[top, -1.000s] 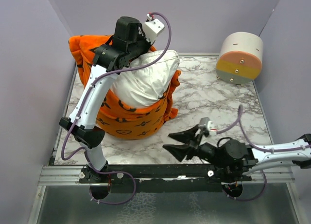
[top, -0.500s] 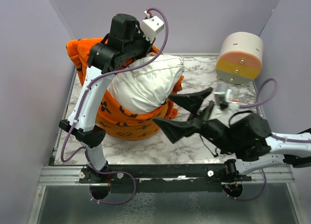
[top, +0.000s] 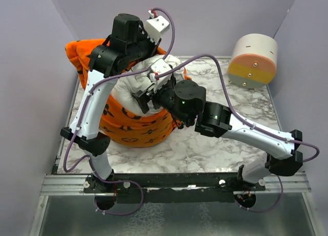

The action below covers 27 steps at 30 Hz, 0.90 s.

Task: Remove the pillowcase from the pillow
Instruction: Remove the pillow from the pillowcase.

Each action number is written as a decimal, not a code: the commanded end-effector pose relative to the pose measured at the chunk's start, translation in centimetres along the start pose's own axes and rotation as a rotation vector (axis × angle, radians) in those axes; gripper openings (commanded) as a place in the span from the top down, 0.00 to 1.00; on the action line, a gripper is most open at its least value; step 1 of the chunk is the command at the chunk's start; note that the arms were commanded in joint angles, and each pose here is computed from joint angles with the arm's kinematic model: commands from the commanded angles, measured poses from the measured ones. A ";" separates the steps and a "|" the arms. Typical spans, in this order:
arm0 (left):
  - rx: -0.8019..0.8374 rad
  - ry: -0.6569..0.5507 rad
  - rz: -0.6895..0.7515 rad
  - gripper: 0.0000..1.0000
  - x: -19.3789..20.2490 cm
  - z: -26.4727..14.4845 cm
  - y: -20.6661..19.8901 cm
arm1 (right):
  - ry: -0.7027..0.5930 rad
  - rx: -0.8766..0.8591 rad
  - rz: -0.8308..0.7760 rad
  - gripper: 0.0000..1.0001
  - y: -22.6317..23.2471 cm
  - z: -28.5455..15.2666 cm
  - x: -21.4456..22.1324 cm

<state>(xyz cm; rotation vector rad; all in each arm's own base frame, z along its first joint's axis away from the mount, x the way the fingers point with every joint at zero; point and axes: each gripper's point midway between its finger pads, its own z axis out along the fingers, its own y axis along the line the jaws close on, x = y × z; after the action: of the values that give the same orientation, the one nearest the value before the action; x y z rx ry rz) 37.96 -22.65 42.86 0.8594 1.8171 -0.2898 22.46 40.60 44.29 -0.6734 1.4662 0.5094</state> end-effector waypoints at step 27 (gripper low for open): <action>-0.226 -0.198 0.348 0.23 -0.8 -12.2 1.7 | 0.133 -0.114 0.206 0.99 -2.9 2.4 6.7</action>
<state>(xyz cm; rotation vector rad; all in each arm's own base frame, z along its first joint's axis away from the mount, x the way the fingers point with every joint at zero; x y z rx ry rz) 27.92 -15.08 50.32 0.9115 1.4433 -0.0589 27.70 38.49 42.93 -0.5402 1.5032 0.7094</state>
